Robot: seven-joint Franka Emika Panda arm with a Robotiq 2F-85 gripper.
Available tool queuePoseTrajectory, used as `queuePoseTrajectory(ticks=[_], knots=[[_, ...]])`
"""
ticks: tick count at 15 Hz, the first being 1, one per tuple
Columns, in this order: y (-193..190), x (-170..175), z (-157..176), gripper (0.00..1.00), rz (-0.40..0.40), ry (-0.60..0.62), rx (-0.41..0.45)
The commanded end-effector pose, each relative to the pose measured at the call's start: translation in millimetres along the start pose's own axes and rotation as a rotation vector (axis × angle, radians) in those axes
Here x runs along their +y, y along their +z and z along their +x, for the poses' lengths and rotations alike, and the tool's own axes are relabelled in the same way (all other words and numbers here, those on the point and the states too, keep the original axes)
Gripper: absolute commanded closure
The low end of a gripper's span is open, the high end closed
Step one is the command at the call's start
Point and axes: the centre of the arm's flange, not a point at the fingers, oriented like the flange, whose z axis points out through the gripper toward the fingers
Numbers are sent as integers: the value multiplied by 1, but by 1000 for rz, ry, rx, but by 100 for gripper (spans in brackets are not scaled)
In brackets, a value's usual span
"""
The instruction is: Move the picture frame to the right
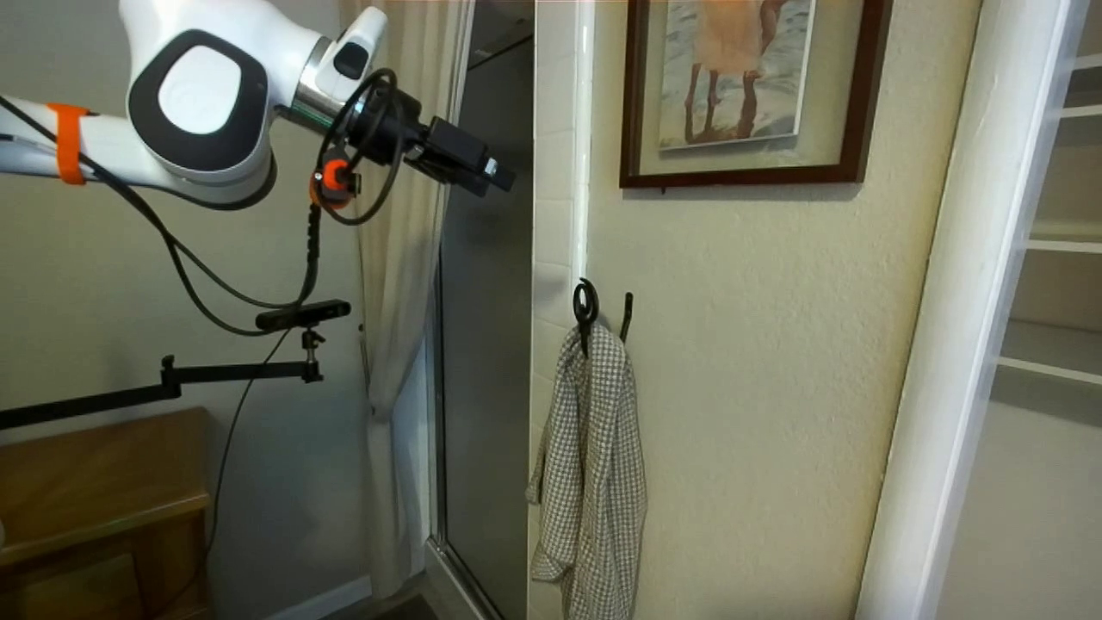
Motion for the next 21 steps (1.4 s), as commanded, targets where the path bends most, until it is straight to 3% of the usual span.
queuePoseTrajectory(ticks=[1,4,21], knots=[[0,0,0,0,0,0,0],[7,0,5,0,-31,-10,4],[80,9,115,0,-5,79,81]])
